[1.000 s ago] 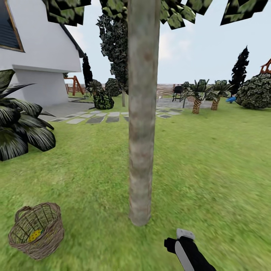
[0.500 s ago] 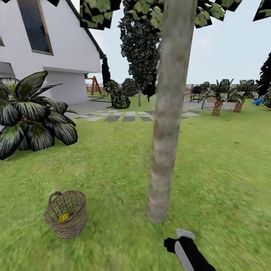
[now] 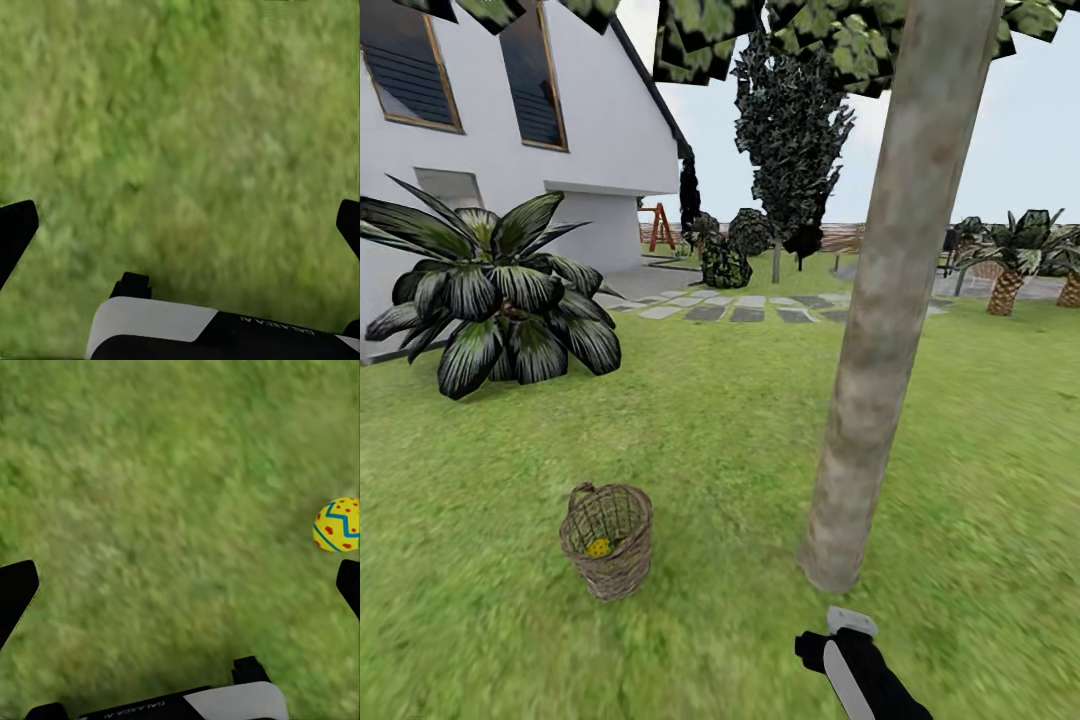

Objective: Take the three Easter eggs out of the wicker basket on the lawn in the garden, then place them on the lawn next to a single tree (choose any tree) so that all three eggs are next to the same tree and none are left in the basket.

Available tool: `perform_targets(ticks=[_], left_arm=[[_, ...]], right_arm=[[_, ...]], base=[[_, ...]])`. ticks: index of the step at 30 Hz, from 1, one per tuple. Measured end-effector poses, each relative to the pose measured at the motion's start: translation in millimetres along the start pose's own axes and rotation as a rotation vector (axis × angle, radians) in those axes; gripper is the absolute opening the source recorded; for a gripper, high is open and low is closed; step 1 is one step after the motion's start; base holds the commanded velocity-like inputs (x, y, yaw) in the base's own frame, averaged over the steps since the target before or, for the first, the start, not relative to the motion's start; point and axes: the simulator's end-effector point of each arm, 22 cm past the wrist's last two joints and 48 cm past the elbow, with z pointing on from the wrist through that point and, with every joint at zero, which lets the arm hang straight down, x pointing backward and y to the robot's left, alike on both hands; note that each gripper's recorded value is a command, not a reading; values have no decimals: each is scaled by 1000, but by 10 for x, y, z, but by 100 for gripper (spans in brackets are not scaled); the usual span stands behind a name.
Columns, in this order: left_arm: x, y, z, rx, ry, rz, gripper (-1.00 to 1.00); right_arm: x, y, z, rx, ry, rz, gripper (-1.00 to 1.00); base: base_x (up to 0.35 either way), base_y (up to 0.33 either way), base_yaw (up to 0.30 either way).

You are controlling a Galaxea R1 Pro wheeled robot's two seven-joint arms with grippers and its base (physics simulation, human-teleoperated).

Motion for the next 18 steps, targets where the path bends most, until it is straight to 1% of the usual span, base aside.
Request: perform_targets(ticks=[2, 6, 18], left_arm=[[-1, -1, -1, 0, -1, 0, 100], [-2, -1, -3, 1, -2, 1, 100], [-2, -1, -3, 1, -2, 1, 100]], right_arm=[[0, 1, -1, -1, 0, 1, 100], [16, 7, -2, -3, 1, 0, 100], [104, -14, 8, 1, 12, -5, 100]], base=[[54, 284, 153], [171, 266, 62], [246, 231, 13]])
